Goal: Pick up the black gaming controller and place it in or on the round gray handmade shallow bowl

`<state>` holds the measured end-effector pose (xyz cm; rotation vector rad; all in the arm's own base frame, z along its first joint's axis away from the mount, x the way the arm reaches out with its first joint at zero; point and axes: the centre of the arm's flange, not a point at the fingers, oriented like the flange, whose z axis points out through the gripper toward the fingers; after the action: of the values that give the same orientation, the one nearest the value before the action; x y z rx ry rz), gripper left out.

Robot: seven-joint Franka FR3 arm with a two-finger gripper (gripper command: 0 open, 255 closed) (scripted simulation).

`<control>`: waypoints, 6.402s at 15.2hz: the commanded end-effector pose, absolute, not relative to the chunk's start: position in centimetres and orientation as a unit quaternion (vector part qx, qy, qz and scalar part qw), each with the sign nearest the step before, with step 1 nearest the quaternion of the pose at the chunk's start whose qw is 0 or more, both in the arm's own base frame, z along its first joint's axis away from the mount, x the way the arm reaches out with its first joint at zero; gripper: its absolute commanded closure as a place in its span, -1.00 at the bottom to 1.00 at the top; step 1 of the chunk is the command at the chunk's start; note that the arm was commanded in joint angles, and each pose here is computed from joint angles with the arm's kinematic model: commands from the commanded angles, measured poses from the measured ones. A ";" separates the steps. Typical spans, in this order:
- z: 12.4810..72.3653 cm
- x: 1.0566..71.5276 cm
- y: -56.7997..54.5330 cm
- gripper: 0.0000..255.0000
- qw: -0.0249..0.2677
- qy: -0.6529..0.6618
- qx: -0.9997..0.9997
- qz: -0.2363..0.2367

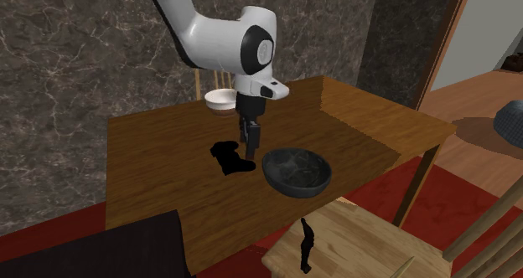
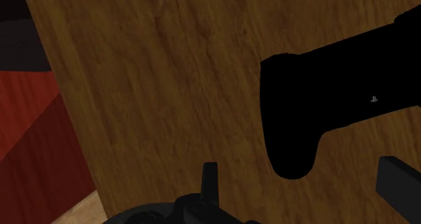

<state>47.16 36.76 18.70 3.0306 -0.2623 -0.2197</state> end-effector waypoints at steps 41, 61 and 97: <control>21.5 47.3 37.5 1.00 0.048 -0.088 0.992 -0.070; 28.7 52.1 31.2 1.00 0.048 -0.088 0.992 -0.070; 21.6 59.9 20.9 -1.00 0.048 -0.088 0.992 -0.070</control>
<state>59.90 20.93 21.60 3.0265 -0.2688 -0.2147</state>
